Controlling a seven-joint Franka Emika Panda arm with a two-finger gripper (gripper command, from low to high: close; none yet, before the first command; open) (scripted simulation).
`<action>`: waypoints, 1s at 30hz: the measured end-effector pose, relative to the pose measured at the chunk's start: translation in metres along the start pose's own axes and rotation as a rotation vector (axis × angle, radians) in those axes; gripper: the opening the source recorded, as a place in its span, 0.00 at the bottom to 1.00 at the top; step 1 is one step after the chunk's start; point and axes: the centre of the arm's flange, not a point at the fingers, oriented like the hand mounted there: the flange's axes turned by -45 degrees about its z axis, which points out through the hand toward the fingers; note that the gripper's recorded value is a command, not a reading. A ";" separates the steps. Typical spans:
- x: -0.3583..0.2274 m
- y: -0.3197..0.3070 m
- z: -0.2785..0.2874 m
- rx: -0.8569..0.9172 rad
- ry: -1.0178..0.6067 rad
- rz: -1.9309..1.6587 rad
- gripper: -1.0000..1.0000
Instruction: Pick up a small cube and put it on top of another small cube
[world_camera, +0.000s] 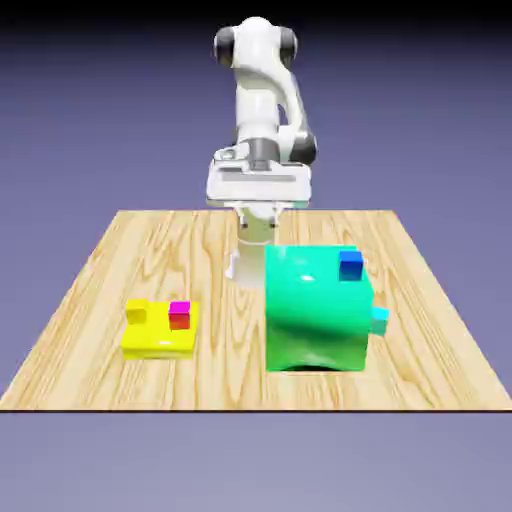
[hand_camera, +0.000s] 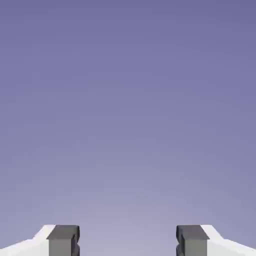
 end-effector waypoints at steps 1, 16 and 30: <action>0.003 -0.012 -0.004 0.003 0.007 0.006 0.50; -0.007 -0.190 -0.061 0.002 0.090 0.087 0.50; -0.107 -0.331 -0.068 -0.073 0.158 0.149 0.50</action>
